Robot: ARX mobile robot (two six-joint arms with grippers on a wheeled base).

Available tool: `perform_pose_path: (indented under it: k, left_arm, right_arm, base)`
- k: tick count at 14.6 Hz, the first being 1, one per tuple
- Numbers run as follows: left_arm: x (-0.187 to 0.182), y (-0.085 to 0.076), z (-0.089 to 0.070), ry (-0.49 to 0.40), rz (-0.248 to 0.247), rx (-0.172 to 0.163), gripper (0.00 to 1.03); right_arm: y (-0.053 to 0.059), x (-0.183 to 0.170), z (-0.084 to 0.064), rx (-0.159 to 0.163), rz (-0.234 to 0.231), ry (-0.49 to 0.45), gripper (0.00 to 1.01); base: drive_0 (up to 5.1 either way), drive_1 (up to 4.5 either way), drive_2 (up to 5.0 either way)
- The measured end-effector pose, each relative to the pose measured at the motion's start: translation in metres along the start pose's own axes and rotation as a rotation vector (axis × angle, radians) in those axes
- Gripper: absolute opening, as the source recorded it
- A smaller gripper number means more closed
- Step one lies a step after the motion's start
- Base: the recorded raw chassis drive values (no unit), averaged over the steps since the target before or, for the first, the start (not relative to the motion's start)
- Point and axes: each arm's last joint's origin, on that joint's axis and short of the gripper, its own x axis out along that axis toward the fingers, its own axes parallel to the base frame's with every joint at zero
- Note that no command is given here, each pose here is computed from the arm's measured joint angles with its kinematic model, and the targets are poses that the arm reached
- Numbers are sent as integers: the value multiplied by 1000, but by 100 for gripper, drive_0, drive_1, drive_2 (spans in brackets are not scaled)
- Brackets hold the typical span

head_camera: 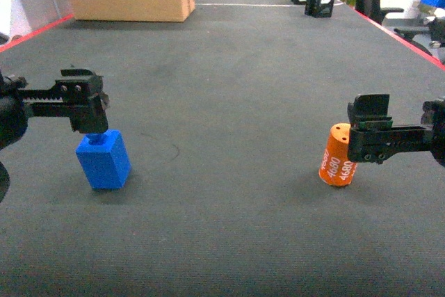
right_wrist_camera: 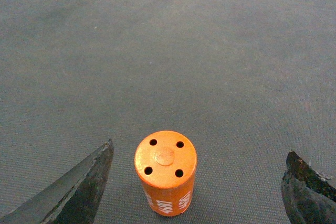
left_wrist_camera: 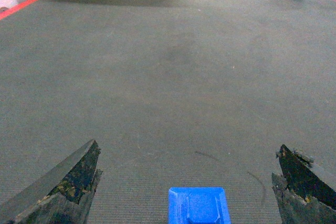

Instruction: Sort blue parts and orange caps into right shelf containers

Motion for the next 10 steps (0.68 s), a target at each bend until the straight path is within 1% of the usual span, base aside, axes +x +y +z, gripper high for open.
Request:
perform_pose_path:
  k: [2, 5, 7, 10]
  left_arm:
    - [6, -2, -12, 25, -5, 4, 98]
    - [16, -3, -29, 66, -29, 9, 98]
    - [21, -3, -42, 94, -29, 13, 98]
    - [28, -4, -55, 127, -33, 23, 98]
  right_arm:
    - [3, 6, -9, -5, 4, 29, 98]
    - [6, 18, -16, -9, 8, 45, 98]
    - [6, 24, -24, -9, 6, 74, 98]
    - [9, 34, -35, -11, 10, 102, 98]
  base:
    - [0, 0, 0]
    - [0, 0, 0]
    - [0, 0, 0]
    - [0, 0, 0]
